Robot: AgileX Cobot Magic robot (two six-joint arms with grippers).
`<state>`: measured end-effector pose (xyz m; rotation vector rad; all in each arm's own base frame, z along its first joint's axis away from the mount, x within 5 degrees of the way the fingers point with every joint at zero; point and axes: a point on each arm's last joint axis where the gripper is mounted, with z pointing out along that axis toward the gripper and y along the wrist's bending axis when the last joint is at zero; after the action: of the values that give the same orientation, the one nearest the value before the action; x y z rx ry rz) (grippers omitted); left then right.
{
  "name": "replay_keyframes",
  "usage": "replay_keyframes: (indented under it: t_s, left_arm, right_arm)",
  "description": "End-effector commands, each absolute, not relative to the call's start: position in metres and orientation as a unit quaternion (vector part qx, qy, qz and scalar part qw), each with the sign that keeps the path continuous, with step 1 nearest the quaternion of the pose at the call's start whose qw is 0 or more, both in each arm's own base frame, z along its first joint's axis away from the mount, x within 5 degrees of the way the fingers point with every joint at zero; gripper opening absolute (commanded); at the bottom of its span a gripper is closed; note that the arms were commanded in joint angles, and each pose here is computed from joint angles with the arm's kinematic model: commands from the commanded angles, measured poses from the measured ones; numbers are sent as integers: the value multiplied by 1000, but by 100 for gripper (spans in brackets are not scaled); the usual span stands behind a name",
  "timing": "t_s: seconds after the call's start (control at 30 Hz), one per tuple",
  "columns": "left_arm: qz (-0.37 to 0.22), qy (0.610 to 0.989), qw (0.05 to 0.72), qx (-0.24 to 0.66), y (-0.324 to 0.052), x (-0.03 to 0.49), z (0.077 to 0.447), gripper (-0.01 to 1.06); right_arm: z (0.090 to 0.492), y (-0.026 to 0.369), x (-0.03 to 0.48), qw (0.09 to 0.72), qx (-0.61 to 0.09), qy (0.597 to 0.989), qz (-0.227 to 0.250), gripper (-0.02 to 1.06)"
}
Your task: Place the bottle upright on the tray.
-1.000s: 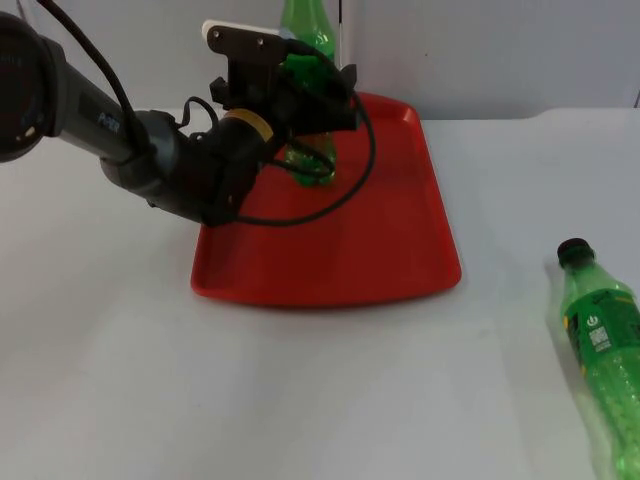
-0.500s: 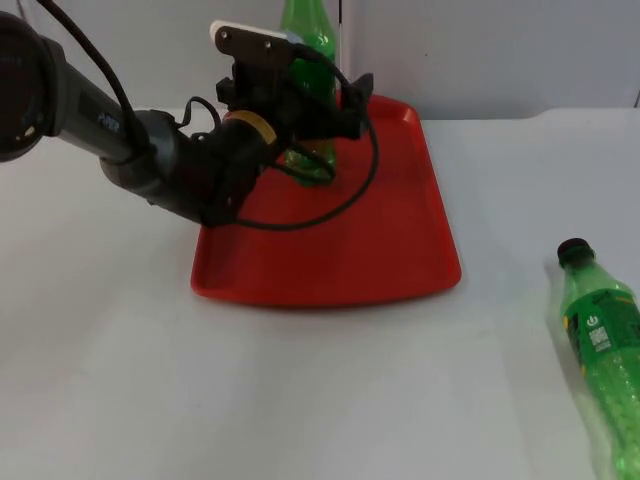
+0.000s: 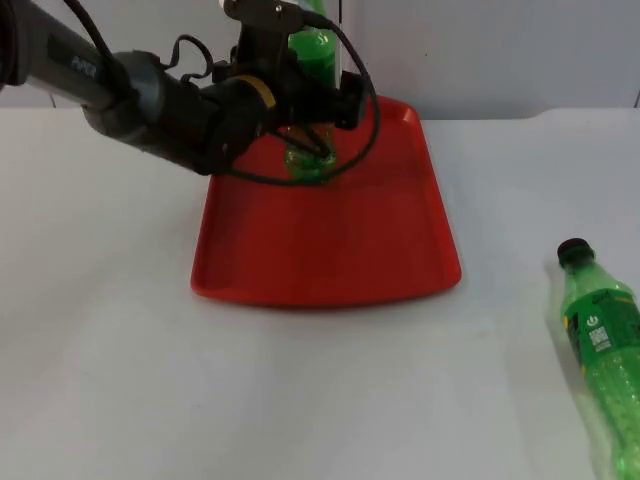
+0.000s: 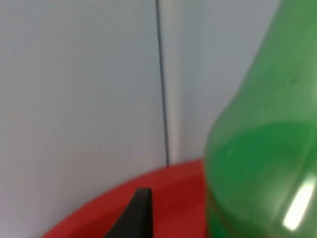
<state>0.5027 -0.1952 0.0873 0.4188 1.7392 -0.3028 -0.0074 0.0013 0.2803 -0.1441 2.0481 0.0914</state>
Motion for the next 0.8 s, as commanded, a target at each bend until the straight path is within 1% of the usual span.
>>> replay_keyframes:
  t_s: [0.0, 0.07, 0.27, 0.33, 0.57, 0.77]
  left_arm:
    - [-130, 766, 603, 180, -196, 502, 96, 105]
    - [-125, 784, 582, 174, -194, 501, 103, 105]
    - [-122, 792, 574, 168, -193, 501, 113, 105]
    - [-119, 802, 563, 162, -192, 500, 116, 105]
    - [-100, 837, 513, 164, -188, 496, 115, 105]
    - [-87, 858, 479, 164, -185, 492, 117, 105]
  right_arm:
    - [280, 1, -8, 520, -61, 852, 32, 105]
    - [280, 1, -8, 520, -61, 852, 32, 105]
    - [280, 1, -8, 520, -61, 852, 32, 105]
    - [280, 1, -8, 520, -61, 852, 32, 105]
    - [280, 1, -8, 520, -61, 852, 32, 105]
    - [280, 1, -8, 520, -61, 852, 32, 105]
